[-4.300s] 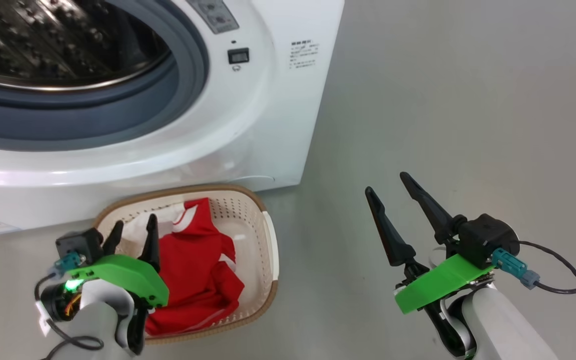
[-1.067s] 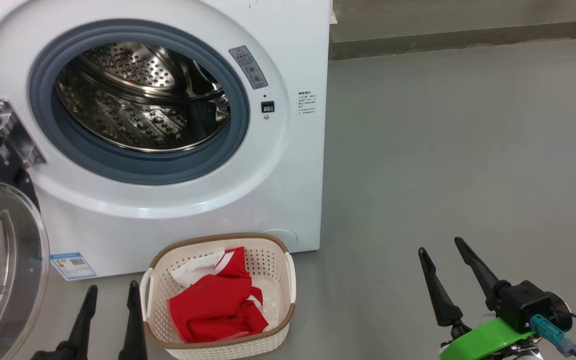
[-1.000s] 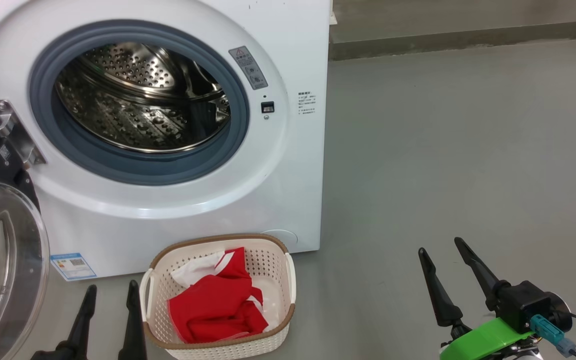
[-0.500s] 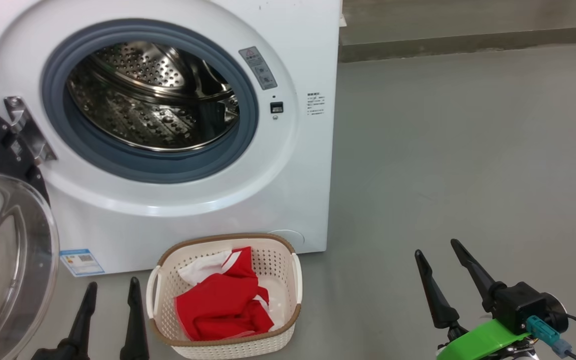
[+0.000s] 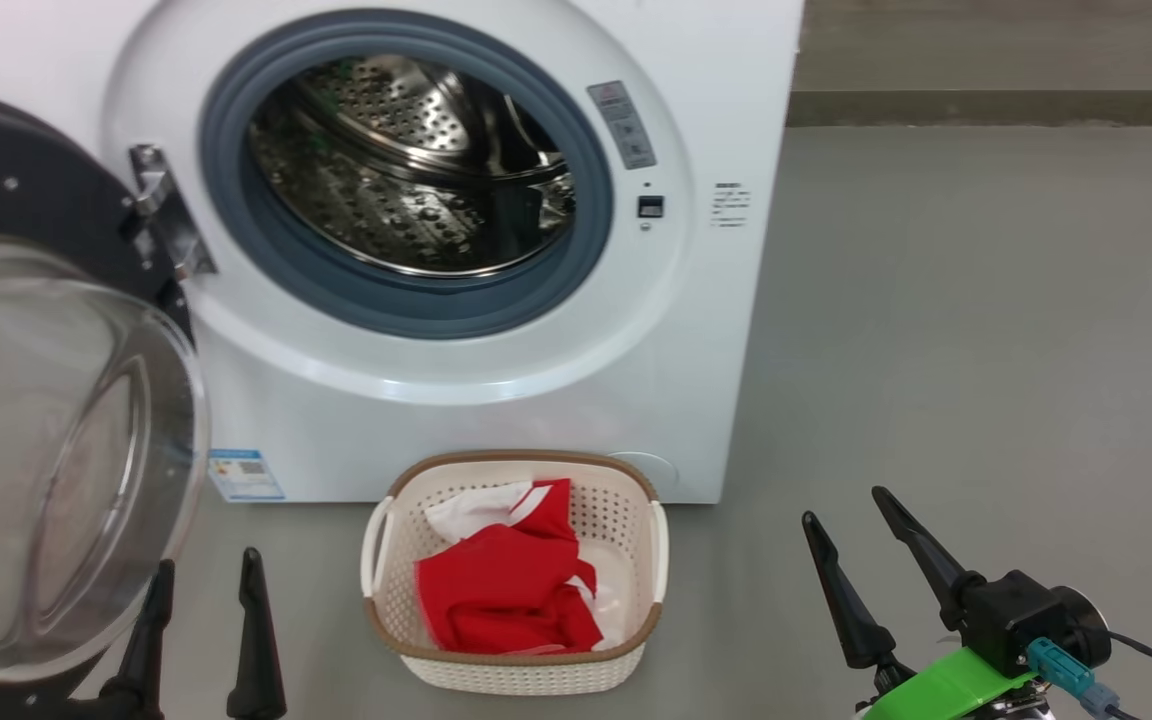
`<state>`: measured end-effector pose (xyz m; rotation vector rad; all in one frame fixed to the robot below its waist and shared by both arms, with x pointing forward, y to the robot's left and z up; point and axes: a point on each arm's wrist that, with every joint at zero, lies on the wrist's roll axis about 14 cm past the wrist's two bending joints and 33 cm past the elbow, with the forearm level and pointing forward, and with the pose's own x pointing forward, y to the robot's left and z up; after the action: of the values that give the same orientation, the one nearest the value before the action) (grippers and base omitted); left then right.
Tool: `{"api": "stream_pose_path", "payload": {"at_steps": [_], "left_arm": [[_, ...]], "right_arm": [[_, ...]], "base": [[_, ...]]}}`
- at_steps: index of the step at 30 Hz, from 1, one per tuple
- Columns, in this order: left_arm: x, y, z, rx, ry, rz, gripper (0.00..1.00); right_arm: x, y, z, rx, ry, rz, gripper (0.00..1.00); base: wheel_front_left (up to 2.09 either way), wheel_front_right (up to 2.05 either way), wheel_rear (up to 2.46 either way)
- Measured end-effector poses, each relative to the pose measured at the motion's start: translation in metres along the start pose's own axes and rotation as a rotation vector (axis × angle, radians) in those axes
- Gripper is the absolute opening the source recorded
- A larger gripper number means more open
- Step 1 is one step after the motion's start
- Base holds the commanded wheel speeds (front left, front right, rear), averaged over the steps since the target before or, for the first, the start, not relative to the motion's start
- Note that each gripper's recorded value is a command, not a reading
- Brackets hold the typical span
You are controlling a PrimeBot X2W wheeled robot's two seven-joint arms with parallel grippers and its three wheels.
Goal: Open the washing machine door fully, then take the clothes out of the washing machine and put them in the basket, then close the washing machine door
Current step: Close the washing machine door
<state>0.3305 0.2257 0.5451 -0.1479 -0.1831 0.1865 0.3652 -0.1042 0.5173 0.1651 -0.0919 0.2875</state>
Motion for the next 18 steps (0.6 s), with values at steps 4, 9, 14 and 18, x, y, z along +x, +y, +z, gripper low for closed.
{"api": "stream_pose_path", "payload": {"at_steps": [4, 9, 14, 18], "left_arm": [[-0.006, 0.016, 0.008, 0.014, -0.016, 0.05, 1.0], [-0.016, 0.036, 0.018, 0.036, -0.039, 0.11, 1.0], [-0.027, 0.053, 0.029, 0.044, -0.062, 0.173, 1.0], [-0.036, 0.066, 0.038, 0.067, -0.08, 0.219, 1.0]], "right_arm": [[0.008, 0.016, -0.003, 0.005, 0.01, 0.055, 1.0], [0.018, 0.041, -0.008, 0.009, 0.024, 0.136, 1.0], [0.026, 0.066, -0.011, 0.003, 0.032, 0.22, 1.0], [0.031, 0.081, -0.013, 0.002, 0.038, 0.271, 1.0]], "base": [[0.0, 0.0, 0.0], [0.0, 0.0, 0.0], [0.0, 0.0, 0.0], [0.0, 0.0, 0.0]]}}
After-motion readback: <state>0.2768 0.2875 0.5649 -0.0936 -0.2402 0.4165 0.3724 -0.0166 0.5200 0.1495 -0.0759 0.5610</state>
